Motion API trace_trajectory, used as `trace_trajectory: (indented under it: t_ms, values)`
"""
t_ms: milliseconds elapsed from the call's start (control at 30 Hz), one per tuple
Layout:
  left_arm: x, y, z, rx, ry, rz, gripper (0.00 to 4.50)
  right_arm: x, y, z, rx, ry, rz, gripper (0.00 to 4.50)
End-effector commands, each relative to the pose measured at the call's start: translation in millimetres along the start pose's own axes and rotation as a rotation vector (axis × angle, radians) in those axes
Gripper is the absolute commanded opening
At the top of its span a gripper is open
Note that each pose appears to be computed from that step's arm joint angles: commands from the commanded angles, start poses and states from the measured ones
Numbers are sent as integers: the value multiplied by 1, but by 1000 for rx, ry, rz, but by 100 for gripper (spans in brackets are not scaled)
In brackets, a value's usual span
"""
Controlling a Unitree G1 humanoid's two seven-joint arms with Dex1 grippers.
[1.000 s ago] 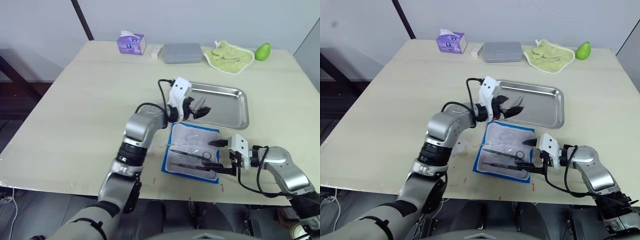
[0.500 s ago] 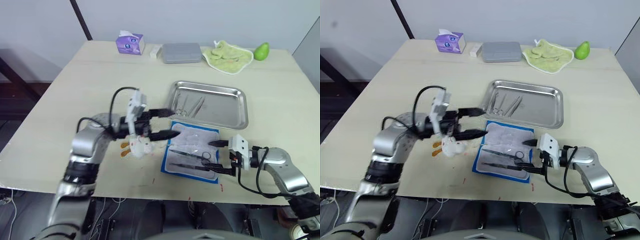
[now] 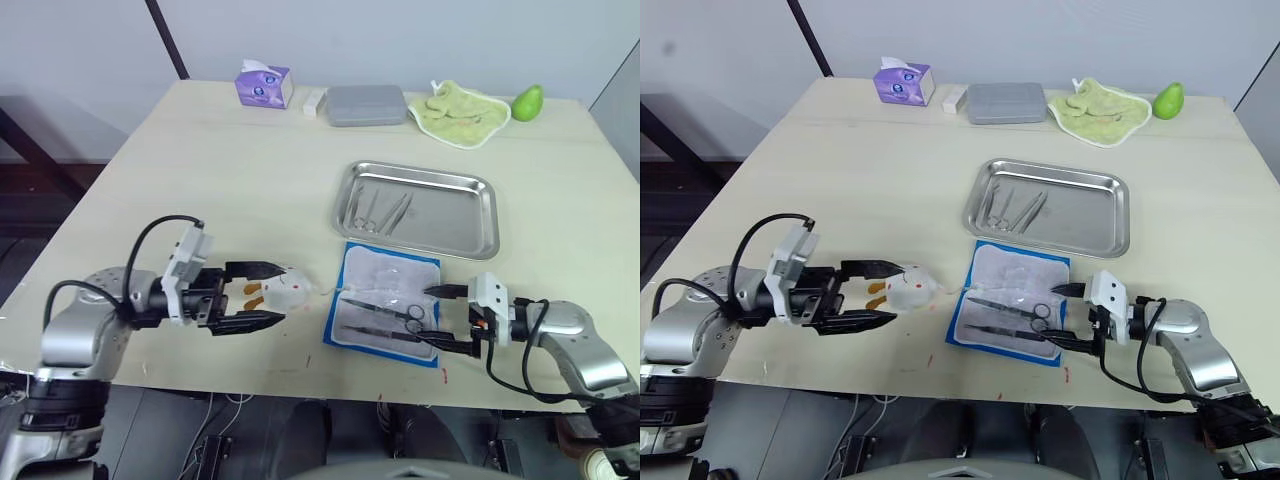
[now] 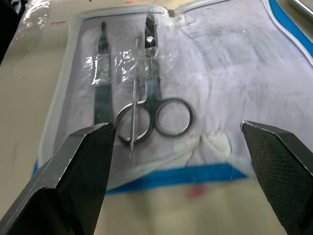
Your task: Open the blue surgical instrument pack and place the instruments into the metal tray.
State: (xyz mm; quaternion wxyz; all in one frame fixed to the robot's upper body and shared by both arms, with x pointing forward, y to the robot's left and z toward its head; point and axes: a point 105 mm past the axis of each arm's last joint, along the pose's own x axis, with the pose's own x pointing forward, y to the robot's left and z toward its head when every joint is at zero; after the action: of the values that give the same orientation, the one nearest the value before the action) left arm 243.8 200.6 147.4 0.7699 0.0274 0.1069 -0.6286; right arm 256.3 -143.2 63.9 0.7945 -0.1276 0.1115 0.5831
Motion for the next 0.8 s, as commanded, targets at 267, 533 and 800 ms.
trace_trajectory:
  t_ms: [267,533,800]
  values:
    - [4,-3,6,88,-4,-19,447,-6,3,-1,25,-4,0,450]
    - [23,0,11,87,-23,-80,447,-13,5,19,26,-99,-39,450]
    - [38,4,10,126,-21,-129,447,-61,19,49,13,-167,-102,450]
